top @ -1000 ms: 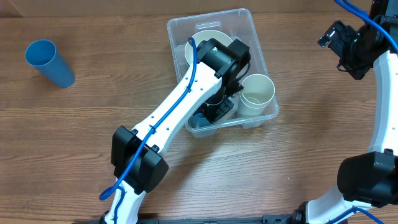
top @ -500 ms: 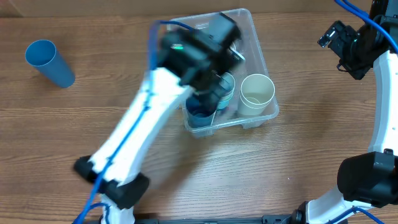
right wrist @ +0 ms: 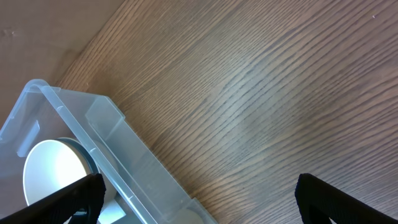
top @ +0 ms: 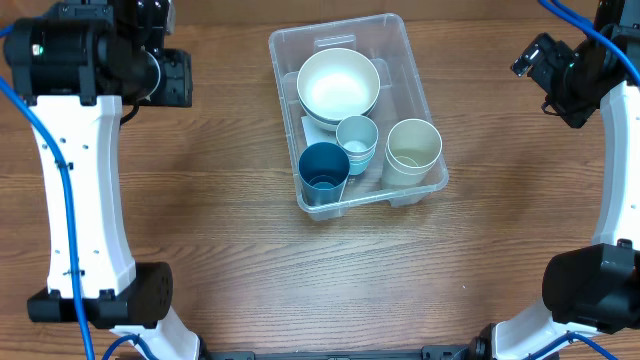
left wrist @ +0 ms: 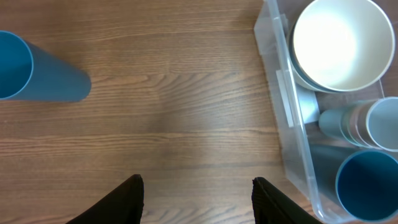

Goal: Pack container
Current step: 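Lower the teal tumbler into the bin and open the left gripper, then move the left gripper to the second teal tumbler and grasp it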

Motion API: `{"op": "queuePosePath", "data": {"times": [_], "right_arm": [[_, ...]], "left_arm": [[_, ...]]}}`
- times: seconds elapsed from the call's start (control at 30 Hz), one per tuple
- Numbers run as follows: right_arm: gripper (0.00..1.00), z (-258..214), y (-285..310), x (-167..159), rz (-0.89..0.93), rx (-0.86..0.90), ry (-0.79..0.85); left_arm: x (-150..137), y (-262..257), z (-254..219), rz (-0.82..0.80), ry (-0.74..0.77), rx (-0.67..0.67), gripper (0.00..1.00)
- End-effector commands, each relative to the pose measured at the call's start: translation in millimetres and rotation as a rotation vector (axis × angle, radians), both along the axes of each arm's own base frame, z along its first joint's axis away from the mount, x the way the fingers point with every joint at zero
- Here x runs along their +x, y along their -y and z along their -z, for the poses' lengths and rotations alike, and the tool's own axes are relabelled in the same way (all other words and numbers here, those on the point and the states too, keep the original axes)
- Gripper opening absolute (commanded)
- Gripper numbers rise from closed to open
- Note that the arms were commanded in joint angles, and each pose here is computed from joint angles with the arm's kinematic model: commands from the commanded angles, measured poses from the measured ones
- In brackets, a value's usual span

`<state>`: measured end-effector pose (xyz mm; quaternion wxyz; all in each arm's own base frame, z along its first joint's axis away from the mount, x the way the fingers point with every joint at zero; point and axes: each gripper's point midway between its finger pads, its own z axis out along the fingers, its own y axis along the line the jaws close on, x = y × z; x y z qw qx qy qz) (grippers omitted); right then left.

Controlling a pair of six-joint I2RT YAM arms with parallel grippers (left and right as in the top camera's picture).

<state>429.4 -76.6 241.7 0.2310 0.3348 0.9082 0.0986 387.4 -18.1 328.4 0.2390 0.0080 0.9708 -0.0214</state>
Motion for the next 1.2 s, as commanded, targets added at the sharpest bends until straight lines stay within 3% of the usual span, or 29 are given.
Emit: {"op": "queuePosePath", "data": {"times": [0.0, 0.27, 0.53, 0.77, 0.9, 1.17], "right_arm": [[1.00, -14.1, 2.3, 1.5, 0.007, -0.016, 0.038], [1.00, -14.1, 2.3, 1.5, 0.007, -0.016, 0.038], [1.00, -14.1, 2.3, 1.5, 0.007, -0.016, 0.038], [1.00, -14.1, 2.3, 1.5, 0.007, -0.015, 0.038], [1.00, -14.1, 2.3, 1.5, 0.007, -0.015, 0.038], [1.00, -14.1, 2.3, 1.5, 0.007, -0.015, 0.038]], "left_arm": [[17.6, 2.8, 12.3, 0.020, -0.004, -0.008, 0.55], [57.3, -20.7, 48.9, -0.027, -0.033, 0.040, 0.57], [77.4, -74.9, 101.9, -0.141, -0.137, 0.040, 0.56], [106.0, -123.1, 100.8, -0.151, -0.023, 0.090, 0.59], [120.8, -157.1, 93.5, -0.159, 0.049, 0.185, 0.61], [123.9, -206.1, 123.4, -0.130, -0.003, 0.286, 0.63]]}}
